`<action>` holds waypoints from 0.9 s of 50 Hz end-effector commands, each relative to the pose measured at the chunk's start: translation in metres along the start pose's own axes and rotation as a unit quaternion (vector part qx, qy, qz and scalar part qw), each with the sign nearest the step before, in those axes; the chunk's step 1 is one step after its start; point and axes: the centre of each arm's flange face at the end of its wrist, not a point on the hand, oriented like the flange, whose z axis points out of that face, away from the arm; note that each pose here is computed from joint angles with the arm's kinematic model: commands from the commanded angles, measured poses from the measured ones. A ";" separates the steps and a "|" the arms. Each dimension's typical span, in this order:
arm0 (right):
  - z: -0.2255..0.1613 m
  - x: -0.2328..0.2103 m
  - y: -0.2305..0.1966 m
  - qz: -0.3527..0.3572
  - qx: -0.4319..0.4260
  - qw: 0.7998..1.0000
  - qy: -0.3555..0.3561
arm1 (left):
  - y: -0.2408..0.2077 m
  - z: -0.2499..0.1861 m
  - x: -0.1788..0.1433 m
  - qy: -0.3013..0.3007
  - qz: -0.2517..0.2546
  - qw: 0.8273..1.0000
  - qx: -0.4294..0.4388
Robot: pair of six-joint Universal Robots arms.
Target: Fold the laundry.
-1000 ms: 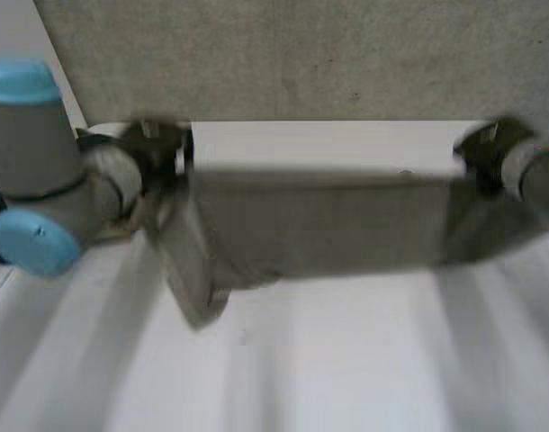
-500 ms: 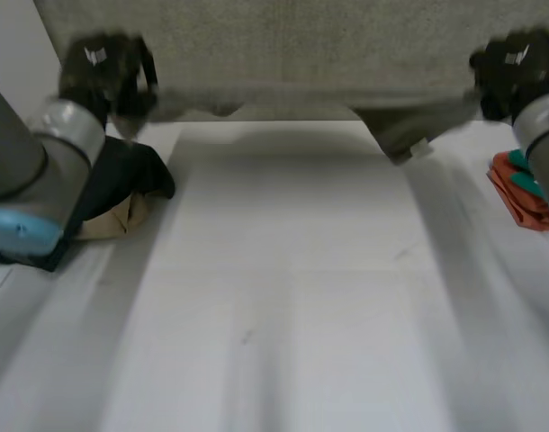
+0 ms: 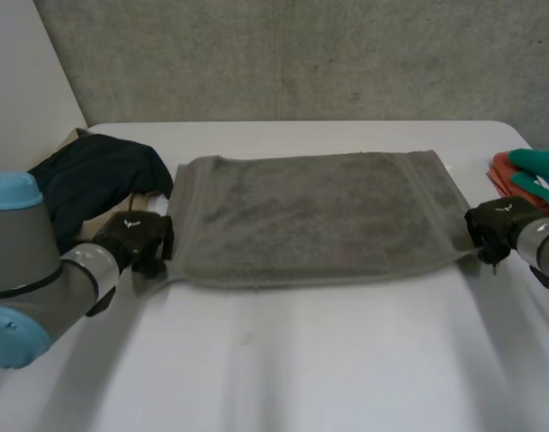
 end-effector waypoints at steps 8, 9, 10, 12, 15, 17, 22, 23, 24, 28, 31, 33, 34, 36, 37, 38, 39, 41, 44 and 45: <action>-0.117 0.009 0.031 -0.183 -0.230 0.941 -0.166 | 0.014 -0.097 0.020 0.086 0.081 0.969 -0.219; -0.113 0.009 0.029 -0.193 -0.218 0.943 -0.158 | 0.013 -0.100 0.022 0.095 0.093 0.964 -0.228; -0.109 0.009 0.027 -0.194 -0.209 0.947 -0.150 | 0.012 -0.099 0.023 0.097 0.100 0.964 -0.225; -0.091 0.010 0.021 -0.193 -0.177 0.958 -0.114 | 0.001 -0.087 0.020 0.084 0.123 0.970 -0.192; -0.070 0.010 0.010 -0.183 -0.135 0.970 -0.079 | -0.018 -0.064 0.015 0.052 0.129 0.980 -0.139; -0.060 0.009 0.005 -0.178 -0.114 0.975 -0.064 | -0.028 -0.051 0.014 0.037 0.124 0.985 -0.112; -0.017 0.007 -0.010 -0.165 -0.035 0.986 -0.017 | -0.048 0.000 0.011 -0.005 0.106 0.993 -0.046; -0.012 0.007 -0.011 -0.164 -0.026 0.986 -0.012 | -0.049 0.007 0.011 -0.010 0.105 0.994 -0.041; -0.007 0.007 -0.013 -0.164 -0.017 0.986 -0.006 | -0.050 0.019 0.012 -0.021 0.107 0.993 -0.037; 0.021 0.003 -0.020 -0.175 0.035 0.984 0.020 | -0.049 0.045 0.010 -0.046 0.119 0.991 -0.036; 0.039 0.000 -0.024 -0.187 0.064 0.980 0.038 | -0.047 0.062 0.010 -0.059 0.132 0.989 -0.032; 0.051 -0.002 -0.027 -0.193 0.085 0.976 0.051 | -0.050 0.072 0.010 -0.064 0.141 0.988 -0.019; 0.058 -0.002 -0.029 -0.197 0.097 0.974 0.060 | -0.053 0.079 0.010 -0.068 0.145 0.987 -0.008; 0.065 -0.003 -0.030 -0.200 0.106 0.972 0.068 | -0.054 0.084 0.011 -0.069 0.146 0.987 0.002; 0.067 -0.003 -0.031 -0.201 0.110 0.971 0.073 | -0.056 0.086 0.011 -0.070 0.149 0.986 0.009; 0.073 -0.003 -0.033 -0.201 0.120 0.969 0.084 | -0.060 0.091 0.012 -0.072 0.152 0.985 0.025; 0.075 -0.003 -0.033 -0.200 0.123 0.968 0.089 | -0.063 0.092 0.013 -0.073 0.151 0.985 0.035; 0.083 -0.003 -0.036 -0.196 0.136 0.965 0.107 | -0.067 0.097 0.014 -0.079 0.153 0.983 0.057; 0.093 -0.012 -0.035 -0.194 0.142 0.963 0.124 | -0.072 0.100 0.020 -0.086 0.155 0.980 0.085; 0.095 -0.011 -0.035 -0.194 0.142 0.961 0.141 | -0.077 0.099 0.022 -0.092 0.155 0.979 0.100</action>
